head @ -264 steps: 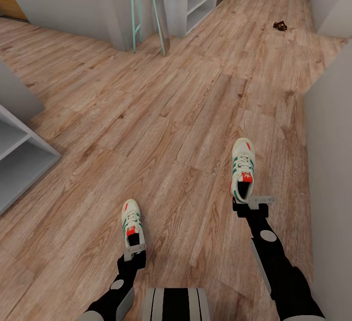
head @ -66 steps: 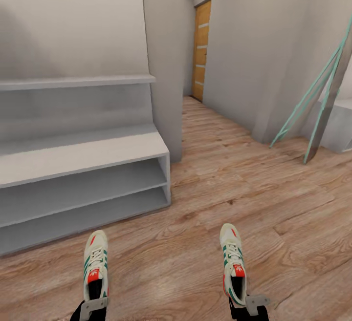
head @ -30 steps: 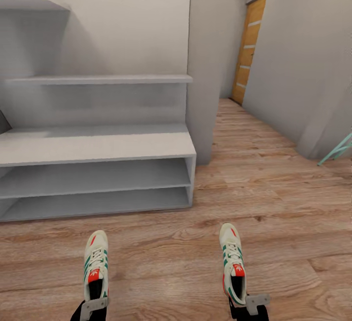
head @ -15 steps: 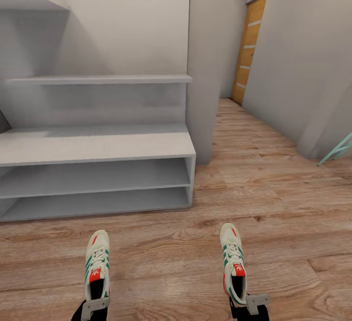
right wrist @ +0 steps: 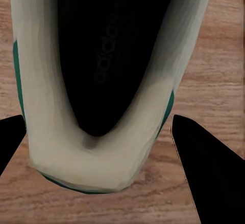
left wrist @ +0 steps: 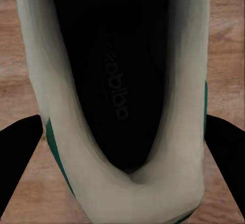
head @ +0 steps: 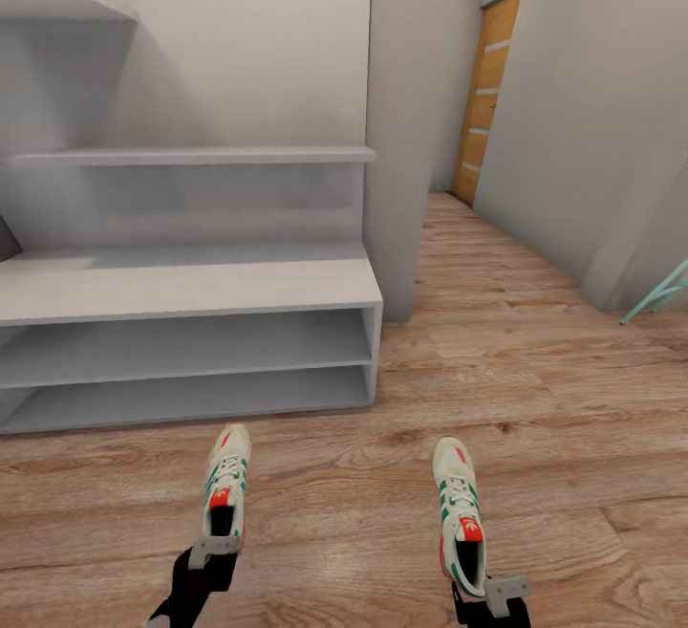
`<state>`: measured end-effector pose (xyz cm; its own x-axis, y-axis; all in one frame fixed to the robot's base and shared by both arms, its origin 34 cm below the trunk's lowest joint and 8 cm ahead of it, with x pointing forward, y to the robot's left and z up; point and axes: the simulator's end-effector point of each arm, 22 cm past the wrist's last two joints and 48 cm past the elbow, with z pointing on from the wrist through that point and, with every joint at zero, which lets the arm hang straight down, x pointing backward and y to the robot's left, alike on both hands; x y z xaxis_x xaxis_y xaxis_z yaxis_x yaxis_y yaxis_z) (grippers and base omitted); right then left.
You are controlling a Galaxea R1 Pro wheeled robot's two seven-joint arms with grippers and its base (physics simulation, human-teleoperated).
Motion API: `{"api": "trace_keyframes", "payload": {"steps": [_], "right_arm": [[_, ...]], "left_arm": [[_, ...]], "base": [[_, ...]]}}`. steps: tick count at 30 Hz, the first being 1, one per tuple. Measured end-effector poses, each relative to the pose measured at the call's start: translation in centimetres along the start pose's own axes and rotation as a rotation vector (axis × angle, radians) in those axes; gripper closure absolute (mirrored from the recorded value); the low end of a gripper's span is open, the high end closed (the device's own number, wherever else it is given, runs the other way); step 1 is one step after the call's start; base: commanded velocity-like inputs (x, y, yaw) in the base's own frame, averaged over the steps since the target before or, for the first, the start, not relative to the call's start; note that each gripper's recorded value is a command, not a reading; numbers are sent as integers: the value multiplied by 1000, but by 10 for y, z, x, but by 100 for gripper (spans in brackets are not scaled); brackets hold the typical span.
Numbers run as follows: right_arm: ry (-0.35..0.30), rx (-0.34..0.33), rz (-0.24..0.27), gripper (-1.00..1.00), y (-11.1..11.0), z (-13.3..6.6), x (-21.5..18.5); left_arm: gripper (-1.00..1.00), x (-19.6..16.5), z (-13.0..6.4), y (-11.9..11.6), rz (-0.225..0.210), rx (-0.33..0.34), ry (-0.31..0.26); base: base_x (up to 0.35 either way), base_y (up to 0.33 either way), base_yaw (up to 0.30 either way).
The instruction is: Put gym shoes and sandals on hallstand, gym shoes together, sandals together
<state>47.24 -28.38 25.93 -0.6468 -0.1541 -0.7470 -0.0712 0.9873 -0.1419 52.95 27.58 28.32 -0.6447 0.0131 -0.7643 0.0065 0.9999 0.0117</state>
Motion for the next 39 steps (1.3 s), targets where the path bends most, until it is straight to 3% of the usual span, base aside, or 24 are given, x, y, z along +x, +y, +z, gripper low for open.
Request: {"api": "trace_keyframes", "payload": {"steps": [8, 18, 24, 34, 39], "right_arm": [[4, 22, -1, 100, -15, 0, 2], [1, 39, -4, 100, -27, 0, 1], [0, 41, -6, 100, -29, 0, 1], [0, 44, -3, 100, -30, 0, 1], [5, 98, 32, 100, -54, -1, 4]], "left_arm": [[100, -89, 48, -5, -4, 33, 94], [100, -179, 70, -3, -19, 47, 188], [100, -208, 69, 1, -15, 41, 145], [100, -213, 69, 3, -20, 32, 134], [100, -214, 69, 14, -22, 14, 133]], "base": [[0, 0, 0], [0, 0, 0], [120, 47, 0], [277, 200, 0], [241, 254, 0]]}}
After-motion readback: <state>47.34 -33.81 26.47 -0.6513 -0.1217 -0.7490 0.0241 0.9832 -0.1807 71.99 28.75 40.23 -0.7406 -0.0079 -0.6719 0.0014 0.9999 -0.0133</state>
